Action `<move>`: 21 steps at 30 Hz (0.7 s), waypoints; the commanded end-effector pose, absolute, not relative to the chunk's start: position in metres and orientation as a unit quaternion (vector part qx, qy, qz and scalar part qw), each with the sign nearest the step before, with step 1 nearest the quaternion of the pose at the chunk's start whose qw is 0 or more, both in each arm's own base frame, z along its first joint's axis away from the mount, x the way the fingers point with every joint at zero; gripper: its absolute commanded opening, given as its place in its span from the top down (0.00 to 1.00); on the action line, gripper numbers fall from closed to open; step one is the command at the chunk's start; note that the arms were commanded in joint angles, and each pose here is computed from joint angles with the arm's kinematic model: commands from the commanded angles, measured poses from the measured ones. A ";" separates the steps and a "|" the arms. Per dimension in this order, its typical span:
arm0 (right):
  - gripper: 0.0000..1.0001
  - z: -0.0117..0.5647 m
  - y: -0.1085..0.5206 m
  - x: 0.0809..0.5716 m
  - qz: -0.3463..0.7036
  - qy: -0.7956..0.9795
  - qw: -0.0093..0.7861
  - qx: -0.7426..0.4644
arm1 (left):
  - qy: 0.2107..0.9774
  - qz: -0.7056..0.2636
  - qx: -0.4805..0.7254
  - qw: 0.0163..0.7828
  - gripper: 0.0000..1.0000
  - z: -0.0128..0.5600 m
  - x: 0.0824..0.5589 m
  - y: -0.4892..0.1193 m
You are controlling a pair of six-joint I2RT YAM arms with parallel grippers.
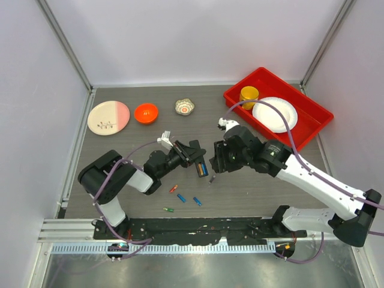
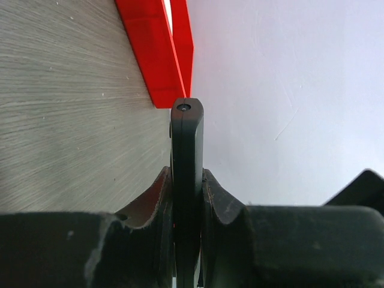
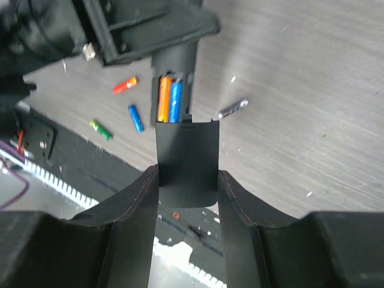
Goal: Load the batteries into the remote control
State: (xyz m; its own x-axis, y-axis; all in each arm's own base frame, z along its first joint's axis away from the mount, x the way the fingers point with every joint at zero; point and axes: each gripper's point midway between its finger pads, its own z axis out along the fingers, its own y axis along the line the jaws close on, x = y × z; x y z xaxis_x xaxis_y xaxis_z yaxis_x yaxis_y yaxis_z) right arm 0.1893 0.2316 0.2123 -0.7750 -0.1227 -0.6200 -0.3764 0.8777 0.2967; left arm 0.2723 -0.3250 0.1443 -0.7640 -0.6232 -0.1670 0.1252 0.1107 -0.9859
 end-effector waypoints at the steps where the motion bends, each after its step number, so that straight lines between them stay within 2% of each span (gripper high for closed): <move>1: 0.99 0.209 0.237 0.159 0.203 0.930 0.249 -0.181 | 0.593 -0.696 -0.165 0.369 1.00 0.206 0.283 -0.324; 21: 0.99 0.169 0.273 0.190 0.159 0.925 0.304 -0.160 | 0.632 -0.678 -0.203 0.315 1.00 0.181 0.276 -0.331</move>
State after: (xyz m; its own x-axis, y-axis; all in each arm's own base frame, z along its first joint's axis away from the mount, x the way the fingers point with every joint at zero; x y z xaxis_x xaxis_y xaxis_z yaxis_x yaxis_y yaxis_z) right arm 0.1745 0.2634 0.1634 -0.7941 -0.2470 -0.5553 -0.4162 0.8868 0.2007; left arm 0.2790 -0.3283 0.1399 -0.7194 -0.6824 -0.1296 0.0798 0.1040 -0.9914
